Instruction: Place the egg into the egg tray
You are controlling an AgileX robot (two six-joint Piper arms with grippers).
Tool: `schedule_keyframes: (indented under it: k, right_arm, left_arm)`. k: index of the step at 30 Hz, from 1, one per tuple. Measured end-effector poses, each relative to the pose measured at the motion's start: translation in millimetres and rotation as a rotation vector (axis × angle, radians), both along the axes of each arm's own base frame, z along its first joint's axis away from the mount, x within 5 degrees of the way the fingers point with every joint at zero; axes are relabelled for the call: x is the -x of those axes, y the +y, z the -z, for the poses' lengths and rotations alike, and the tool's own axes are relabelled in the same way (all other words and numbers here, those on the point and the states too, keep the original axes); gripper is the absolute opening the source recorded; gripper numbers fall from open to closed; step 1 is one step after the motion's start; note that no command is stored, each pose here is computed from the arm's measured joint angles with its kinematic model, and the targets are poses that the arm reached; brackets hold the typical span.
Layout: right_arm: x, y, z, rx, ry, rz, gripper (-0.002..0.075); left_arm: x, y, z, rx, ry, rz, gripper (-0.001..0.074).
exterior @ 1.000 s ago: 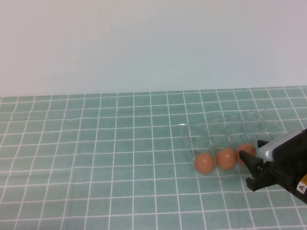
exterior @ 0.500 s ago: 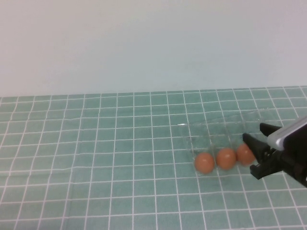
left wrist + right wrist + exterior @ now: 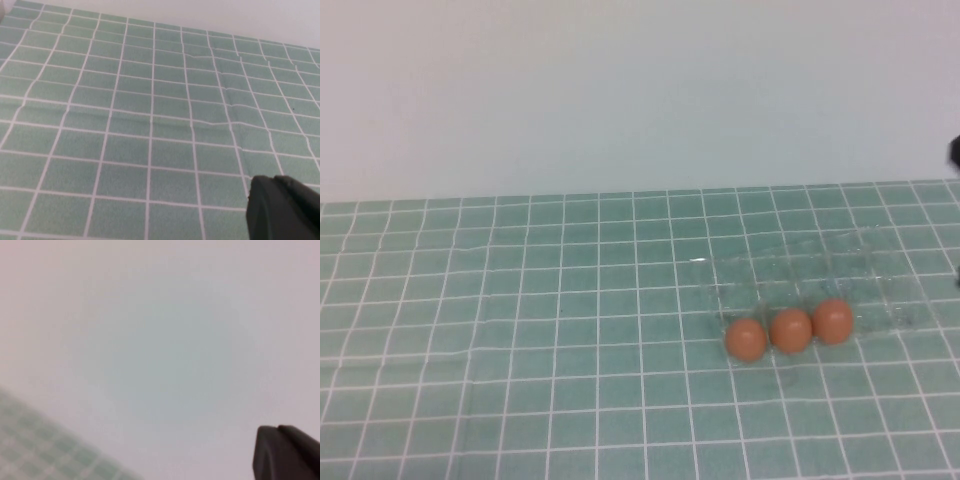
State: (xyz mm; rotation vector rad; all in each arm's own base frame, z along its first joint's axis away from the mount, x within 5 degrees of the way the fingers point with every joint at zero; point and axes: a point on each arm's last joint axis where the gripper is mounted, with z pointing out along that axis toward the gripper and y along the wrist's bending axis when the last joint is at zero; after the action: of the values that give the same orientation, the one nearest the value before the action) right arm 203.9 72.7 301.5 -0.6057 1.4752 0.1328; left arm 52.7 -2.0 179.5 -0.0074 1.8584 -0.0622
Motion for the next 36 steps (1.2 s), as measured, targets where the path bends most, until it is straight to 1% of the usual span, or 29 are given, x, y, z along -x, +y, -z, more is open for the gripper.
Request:
schedule_keyframes:
  k: [4, 8, 17, 20, 22, 24, 27, 30, 32, 36]
  right_arm:
    - [24, -4, -28, -0.043, -0.15, -0.021, 0.0005]
    - [35, -6, -38, -0.06, -0.209, -0.03, 0.0004]
    - [42, -11, -40, -0.034, -0.196, 0.003, 0.0004]
    - [50, -19, -45, -0.09, -0.168, 0.06, 0.0004]
    - [61, -27, -48, -0.146, -0.13, 0.116, 0.0004]
    - [75, -35, -51, -0.171, -0.108, 0.162, 0.0004]
    - [103, -49, -51, -0.139, -0.086, 0.24, 0.0004]
    - [133, -64, -38, -0.137, -0.059, 0.322, 0.0004]
    - [146, -71, -20, -0.144, -0.029, 0.384, 0.0004]
    - [163, -80, 25, -0.211, 0.032, 0.518, 0.0004]
  left_arm:
    - [0, 0, 0, 0.0, 0.0, 0.0, -0.0001]
    - [0, 0, 0, 0.0, 0.0, 0.0, -0.0001]
    - [0, 0, 0, 0.0, 0.0, 0.0, -0.0001]
    - [0, 0, 0, 0.0, 0.0, 0.0, -0.0001]
    - [0, 0, 0, 0.0, 0.0, 0.0, -0.0001]
    - [0, 0, 0, 0.0, 0.0, 0.0, -0.0001]
    - [0, 0, 0, 0.0, 0.0, 0.0, -0.0001]
    - [0, 0, 0, 0.0, 0.0, 0.0, -0.0001]
    - [0, 0, 0, 0.0, 0.0, 0.0, -0.0001]
    - [0, 0, 0, 0.0, 0.0, 0.0, -0.0001]
